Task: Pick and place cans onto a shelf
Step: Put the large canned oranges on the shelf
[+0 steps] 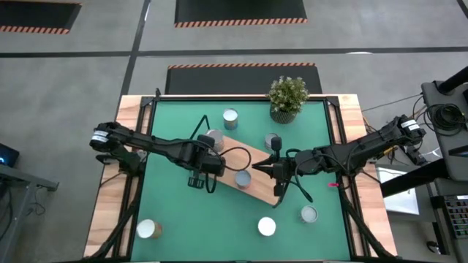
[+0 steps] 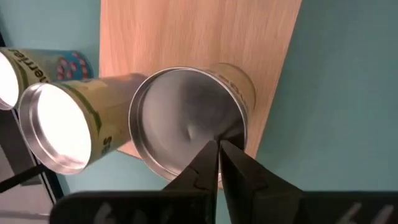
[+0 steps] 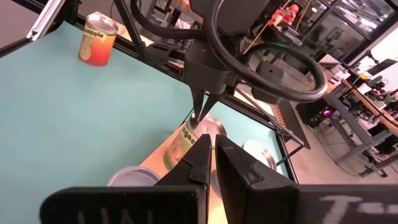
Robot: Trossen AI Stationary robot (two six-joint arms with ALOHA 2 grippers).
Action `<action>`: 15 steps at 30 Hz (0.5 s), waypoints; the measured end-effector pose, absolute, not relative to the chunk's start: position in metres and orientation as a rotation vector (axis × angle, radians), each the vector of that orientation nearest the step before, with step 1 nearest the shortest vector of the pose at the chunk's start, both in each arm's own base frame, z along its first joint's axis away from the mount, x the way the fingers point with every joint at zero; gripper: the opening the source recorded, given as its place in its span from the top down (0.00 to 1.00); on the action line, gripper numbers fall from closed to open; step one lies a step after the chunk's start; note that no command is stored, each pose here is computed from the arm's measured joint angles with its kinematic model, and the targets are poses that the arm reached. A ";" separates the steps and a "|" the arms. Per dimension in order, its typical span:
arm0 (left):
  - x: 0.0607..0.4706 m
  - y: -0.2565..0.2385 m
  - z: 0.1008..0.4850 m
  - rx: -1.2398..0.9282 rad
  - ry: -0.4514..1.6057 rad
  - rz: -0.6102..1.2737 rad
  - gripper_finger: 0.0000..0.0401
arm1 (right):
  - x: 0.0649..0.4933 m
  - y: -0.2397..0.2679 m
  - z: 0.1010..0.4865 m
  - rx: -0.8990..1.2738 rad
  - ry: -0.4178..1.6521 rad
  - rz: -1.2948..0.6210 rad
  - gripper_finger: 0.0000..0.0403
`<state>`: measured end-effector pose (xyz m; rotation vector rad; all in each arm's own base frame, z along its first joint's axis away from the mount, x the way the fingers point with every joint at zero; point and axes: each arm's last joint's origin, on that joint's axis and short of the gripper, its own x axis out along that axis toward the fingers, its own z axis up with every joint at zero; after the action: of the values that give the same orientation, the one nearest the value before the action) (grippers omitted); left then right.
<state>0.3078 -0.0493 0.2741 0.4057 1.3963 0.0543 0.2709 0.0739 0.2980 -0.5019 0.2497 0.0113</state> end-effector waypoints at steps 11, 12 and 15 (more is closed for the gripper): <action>0.304 -0.045 0.275 0.499 1.416 0.163 1.00 | 0.271 0.074 0.298 -0.502 0.249 0.011 0.97; 0.304 -0.045 0.275 0.499 1.419 0.163 1.00 | 0.271 0.074 0.298 -0.502 0.249 0.011 0.97; 0.303 -0.044 0.276 0.488 1.418 0.171 1.00 | 0.271 0.074 0.298 -0.502 0.249 0.011 0.97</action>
<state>0.3033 -0.0444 0.2757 0.4882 1.4181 0.1713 0.2709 0.0739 0.2981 -0.5018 0.2494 0.0112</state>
